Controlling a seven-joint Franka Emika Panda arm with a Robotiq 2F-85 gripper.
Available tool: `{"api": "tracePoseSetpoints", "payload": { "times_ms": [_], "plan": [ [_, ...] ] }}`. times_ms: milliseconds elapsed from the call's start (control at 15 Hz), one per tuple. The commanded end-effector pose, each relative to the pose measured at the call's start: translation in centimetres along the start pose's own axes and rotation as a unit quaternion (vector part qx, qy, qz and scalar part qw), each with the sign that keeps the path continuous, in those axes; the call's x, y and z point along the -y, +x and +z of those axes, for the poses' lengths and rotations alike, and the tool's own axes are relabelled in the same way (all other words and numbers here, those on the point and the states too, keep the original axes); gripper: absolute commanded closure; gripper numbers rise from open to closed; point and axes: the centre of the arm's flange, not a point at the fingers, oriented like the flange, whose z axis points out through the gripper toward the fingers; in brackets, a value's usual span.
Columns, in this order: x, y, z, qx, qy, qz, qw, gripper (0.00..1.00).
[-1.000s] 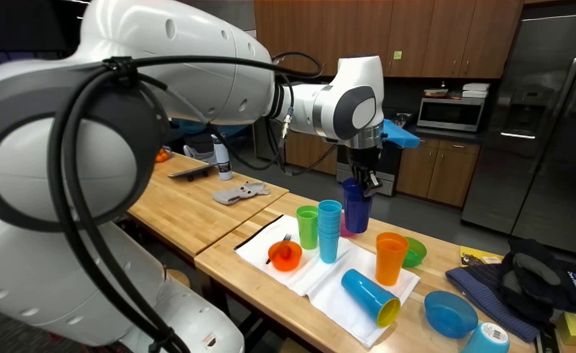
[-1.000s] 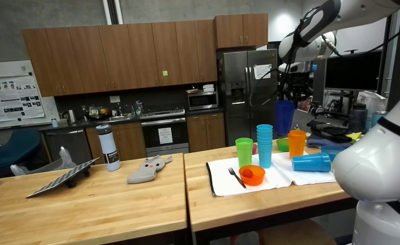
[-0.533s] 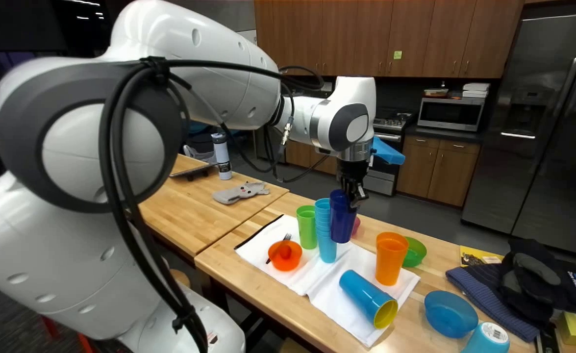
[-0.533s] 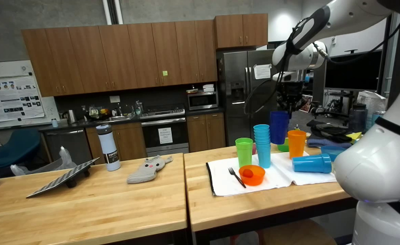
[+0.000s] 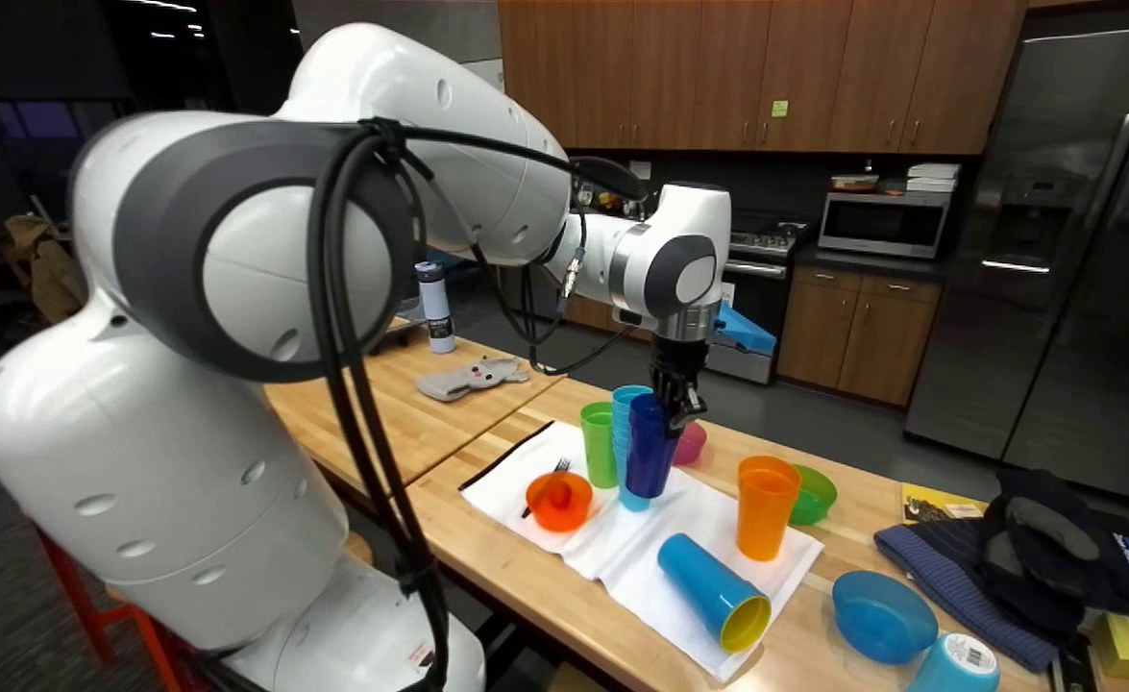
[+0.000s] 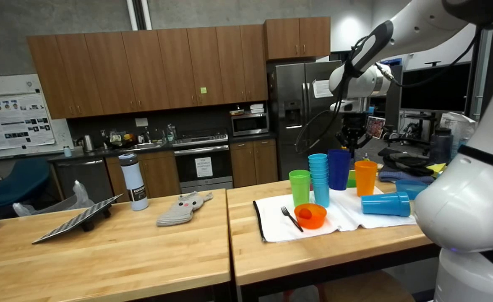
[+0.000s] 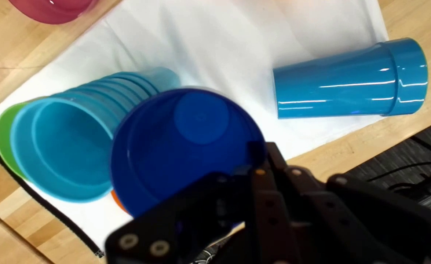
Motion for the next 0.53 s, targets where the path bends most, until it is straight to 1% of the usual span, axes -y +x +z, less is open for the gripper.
{"api": "tracePoseSetpoints", "payload": {
  "times_ms": [0, 133, 267, 467],
  "plan": [
    [0.1, -0.4, -0.5, -0.008, -0.005, -0.004, 0.9999, 0.99],
    [0.6, -0.4, -1.3, 0.002, -0.002, -0.004, 1.0000, 0.99],
    [1.7, -0.8, -2.6, 0.018, 0.009, -0.009, 0.9998, 0.99],
    [3.2, -0.8, -5.0, 0.054, 0.031, -0.019, 0.9979, 0.99]
  ]
}}
